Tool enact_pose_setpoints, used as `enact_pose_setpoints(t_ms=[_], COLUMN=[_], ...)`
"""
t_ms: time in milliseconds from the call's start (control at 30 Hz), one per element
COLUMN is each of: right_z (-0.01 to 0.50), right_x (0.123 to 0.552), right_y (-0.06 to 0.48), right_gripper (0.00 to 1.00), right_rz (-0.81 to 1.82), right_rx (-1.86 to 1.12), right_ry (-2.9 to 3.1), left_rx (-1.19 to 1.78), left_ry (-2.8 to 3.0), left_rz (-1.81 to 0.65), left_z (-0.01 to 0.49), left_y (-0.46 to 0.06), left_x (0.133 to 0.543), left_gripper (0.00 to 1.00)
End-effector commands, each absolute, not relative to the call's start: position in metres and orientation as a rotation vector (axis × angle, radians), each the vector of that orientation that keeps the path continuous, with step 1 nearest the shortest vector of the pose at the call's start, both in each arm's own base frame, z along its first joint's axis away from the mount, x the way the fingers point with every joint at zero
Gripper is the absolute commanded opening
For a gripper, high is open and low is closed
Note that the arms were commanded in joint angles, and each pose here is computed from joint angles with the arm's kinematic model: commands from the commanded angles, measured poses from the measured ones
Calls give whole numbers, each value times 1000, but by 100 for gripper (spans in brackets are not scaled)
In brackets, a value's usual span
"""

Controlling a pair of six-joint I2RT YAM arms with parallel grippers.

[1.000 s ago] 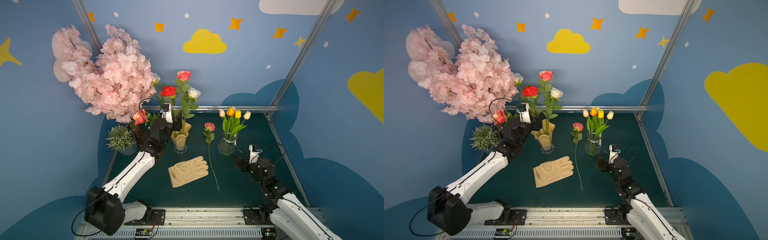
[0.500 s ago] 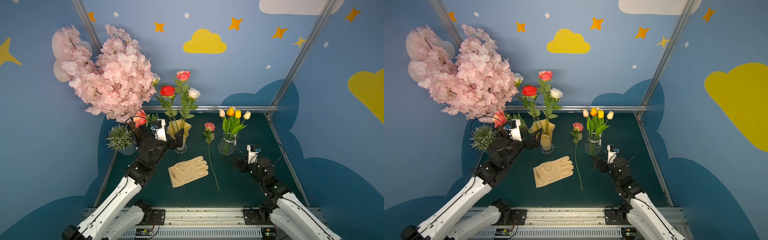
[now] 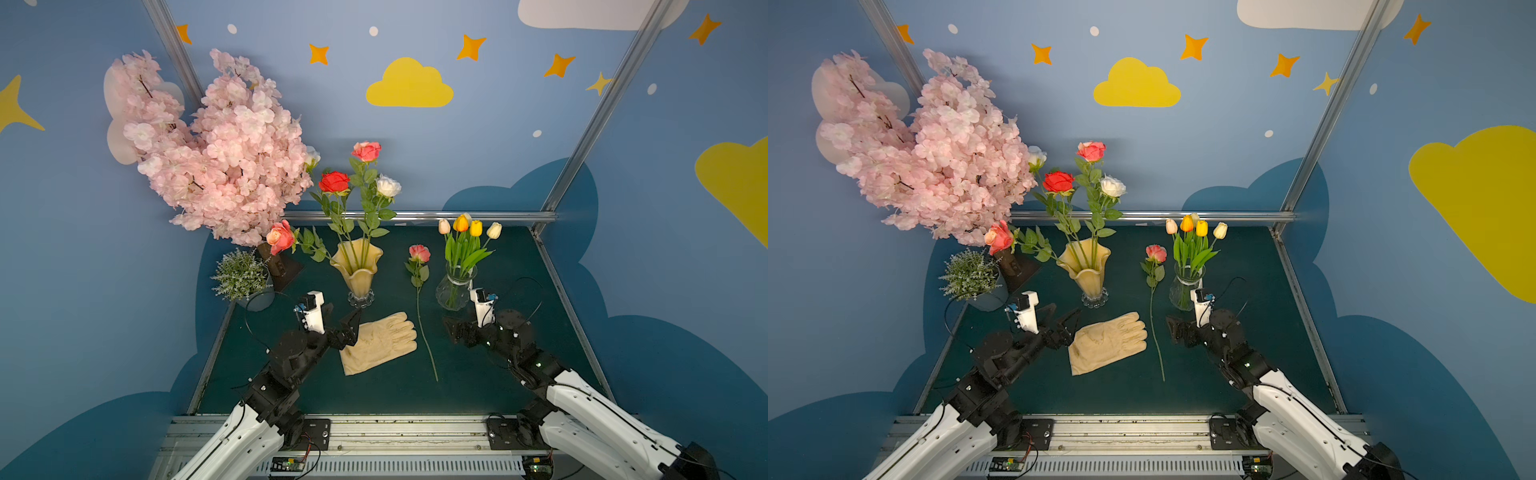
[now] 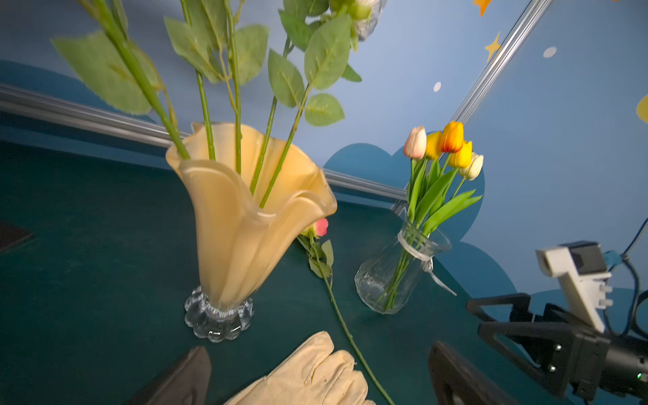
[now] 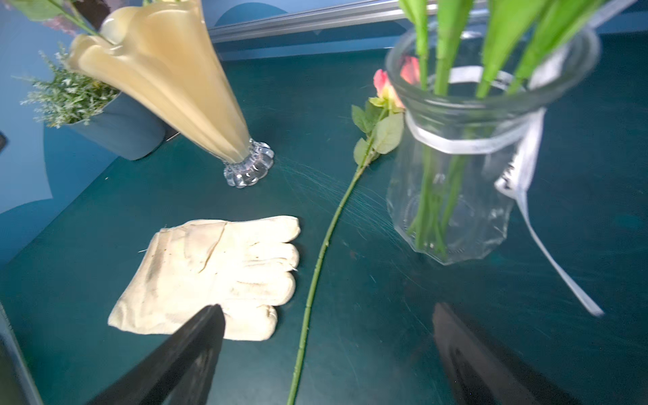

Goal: Arrange the flowers in different vases according to their variety
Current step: Pick up the flower at the center of the board.

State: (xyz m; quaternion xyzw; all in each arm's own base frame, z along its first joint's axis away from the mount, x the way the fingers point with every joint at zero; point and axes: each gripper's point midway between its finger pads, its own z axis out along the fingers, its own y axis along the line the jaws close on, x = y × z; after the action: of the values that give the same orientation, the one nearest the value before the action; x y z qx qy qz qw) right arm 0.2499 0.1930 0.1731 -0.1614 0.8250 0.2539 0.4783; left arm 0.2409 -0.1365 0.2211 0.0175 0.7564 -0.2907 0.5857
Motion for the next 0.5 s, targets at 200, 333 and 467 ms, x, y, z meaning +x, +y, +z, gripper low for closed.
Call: enact_pose_setpoints(t_ms=[200, 333, 467], right_z=[168, 150, 136], right_x=[260, 267, 276], right_y=[219, 226, 232], right_gripper=[98, 98, 98], right_rz=[532, 479, 397], right_rx=[-454, -441, -417], right_ry=[2228, 2396, 2539], left_rx=[89, 119, 123], left_ry=[1761, 1767, 1772], left_rz=[-712, -680, -672], left_z=[205, 203, 202], left_y=[-146, -146, -146], left_x=[239, 240, 241], left_gripper=[100, 100, 100])
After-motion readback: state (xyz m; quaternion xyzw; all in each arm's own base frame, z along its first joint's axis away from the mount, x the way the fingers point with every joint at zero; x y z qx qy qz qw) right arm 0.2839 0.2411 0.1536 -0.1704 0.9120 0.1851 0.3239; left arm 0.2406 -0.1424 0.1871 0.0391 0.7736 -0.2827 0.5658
